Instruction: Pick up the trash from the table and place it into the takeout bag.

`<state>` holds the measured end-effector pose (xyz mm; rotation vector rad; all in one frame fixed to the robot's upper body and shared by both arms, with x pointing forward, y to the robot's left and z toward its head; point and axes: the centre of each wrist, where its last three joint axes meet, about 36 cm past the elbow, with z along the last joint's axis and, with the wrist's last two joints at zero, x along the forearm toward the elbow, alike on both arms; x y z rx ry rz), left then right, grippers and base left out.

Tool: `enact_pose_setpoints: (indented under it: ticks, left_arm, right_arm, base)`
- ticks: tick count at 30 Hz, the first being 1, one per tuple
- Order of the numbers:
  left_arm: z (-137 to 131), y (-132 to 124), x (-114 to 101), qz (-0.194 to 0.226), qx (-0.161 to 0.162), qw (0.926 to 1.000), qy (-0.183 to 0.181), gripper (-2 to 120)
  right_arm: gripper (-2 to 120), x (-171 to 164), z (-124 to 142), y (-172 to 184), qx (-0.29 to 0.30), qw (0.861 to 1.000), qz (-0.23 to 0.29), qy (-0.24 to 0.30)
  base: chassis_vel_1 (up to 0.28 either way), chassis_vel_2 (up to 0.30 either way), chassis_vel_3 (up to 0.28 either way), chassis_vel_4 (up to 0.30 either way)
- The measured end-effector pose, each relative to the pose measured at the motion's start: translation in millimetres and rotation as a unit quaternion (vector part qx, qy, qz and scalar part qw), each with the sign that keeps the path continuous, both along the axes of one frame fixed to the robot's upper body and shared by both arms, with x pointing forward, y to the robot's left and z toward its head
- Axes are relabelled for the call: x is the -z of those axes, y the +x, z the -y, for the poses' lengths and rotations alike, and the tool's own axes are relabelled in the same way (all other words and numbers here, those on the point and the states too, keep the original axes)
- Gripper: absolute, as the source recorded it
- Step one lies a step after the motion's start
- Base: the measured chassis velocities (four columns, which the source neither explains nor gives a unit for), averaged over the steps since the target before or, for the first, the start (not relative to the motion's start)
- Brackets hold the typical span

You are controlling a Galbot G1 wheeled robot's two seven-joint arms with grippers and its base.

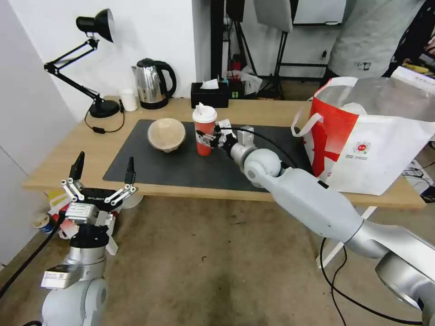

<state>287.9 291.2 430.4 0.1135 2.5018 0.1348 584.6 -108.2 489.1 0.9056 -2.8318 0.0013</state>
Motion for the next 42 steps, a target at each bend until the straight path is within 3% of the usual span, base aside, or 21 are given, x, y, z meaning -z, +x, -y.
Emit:
enact_pose_setpoints:
  ticks: [16, 31, 42]
  left_arm:
    - [-1, 3, 1, 0.001, 0.001, 1.0000, -0.002, 100]
    - [4, 6, 3, -0.002, 0.006, 1.0000, 0.004, 100]
    - [3, 12, 9, -0.009, 0.008, 0.9999, 0.009, 100]
  right_arm:
    - [7, -10, 16, -10, -0.006, 1.000, 0.003, -0.004]
    - [6, -48, 52, -46, -0.021, 0.999, 0.027, -0.021]
    - [6, -94, 78, -100, -0.046, 0.997, 0.055, -0.029]
  base:
    - [0.000, 0.000, 0.000, 0.000]
    - [0.000, 0.000, 0.000, 0.000]
    - [0.000, 0.000, 0.000, 0.000]
